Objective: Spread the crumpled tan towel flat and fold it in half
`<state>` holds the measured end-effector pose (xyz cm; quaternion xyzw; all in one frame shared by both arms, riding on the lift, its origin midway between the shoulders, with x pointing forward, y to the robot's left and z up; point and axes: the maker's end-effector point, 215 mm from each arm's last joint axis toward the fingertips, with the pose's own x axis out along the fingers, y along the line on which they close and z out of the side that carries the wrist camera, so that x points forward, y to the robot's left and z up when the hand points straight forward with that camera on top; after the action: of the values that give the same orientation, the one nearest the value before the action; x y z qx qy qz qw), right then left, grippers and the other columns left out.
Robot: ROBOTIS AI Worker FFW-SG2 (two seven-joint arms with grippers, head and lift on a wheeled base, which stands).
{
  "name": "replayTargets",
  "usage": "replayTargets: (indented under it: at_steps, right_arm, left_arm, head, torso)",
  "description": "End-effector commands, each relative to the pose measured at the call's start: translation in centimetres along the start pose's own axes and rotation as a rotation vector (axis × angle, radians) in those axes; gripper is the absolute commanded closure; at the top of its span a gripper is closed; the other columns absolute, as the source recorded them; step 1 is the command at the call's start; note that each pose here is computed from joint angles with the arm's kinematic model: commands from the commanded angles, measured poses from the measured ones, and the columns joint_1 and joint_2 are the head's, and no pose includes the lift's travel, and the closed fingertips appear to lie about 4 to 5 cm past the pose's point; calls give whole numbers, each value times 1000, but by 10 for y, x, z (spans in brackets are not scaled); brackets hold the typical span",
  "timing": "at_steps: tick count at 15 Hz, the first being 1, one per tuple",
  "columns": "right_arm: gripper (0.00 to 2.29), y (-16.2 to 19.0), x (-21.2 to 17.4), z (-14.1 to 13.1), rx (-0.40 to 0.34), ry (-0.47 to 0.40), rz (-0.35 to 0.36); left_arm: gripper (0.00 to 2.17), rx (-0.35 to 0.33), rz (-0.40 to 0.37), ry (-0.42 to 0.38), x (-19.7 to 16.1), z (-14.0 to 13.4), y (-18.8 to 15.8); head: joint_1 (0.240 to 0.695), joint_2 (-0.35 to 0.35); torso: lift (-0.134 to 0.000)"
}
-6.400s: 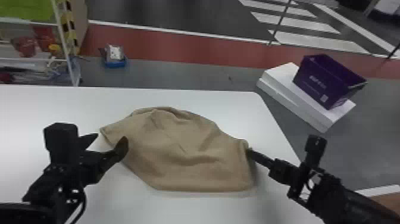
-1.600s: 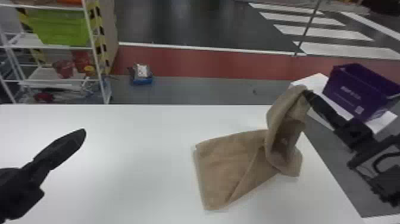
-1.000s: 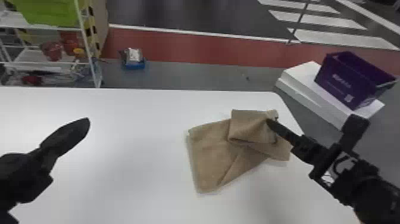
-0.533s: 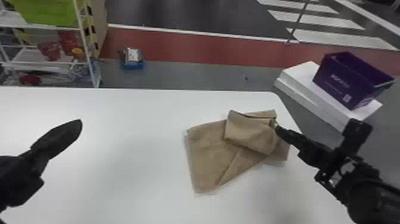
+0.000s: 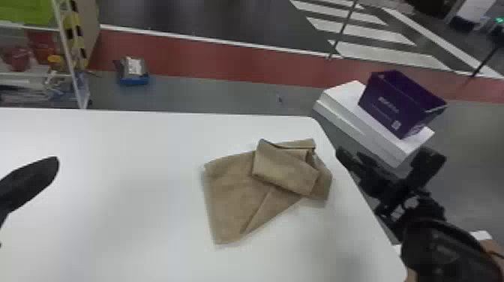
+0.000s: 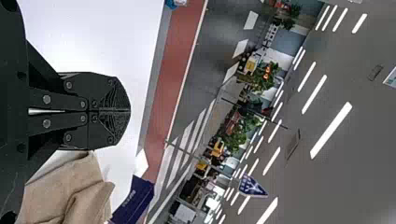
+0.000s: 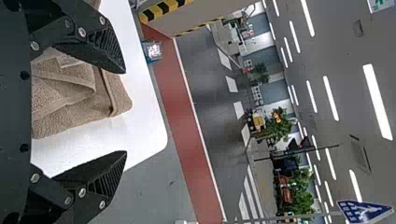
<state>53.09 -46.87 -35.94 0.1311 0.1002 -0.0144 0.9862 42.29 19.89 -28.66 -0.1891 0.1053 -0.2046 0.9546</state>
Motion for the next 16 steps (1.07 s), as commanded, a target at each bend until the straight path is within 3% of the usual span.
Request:
replayTargets:
  at_steps: [1, 2, 6, 10, 14, 16]
  right_arm:
    - [1781, 10, 8, -13, -3, 44, 27]
    - [2024, 18, 10, -25, -7, 94, 49]
    - [2044, 25, 18, -76, -62, 324, 34]
    - [2044, 46, 4, -128, -23, 508, 48]
    - [2044, 103, -17, -143, 77, 582, 177]
    - [2044, 148, -28, -158, 108, 634, 262]
  left_arm:
    - [1460, -3, -1, 0, -1, -1, 1]
    - [1460, -3, -2, 0, -3, -2, 2]
    - [1460, -1, 0, -2, -5, -2, 4]
    - [1460, 8, 0, -20, -5, 3, 4]
    - [1460, 13, 2, -30, -5, 6, 5]
    - [1460, 11, 5, -31, -5, 5, 7]
  head:
    - [695, -306]
    - [695, -301]
    - [695, -265]
    - [695, -243]
    - [695, -207]
    - [695, -181]
  torso:
    - [-124]
    - [-124]
    - [-124]
    - [-124]
    - [-124]
    - [-124]
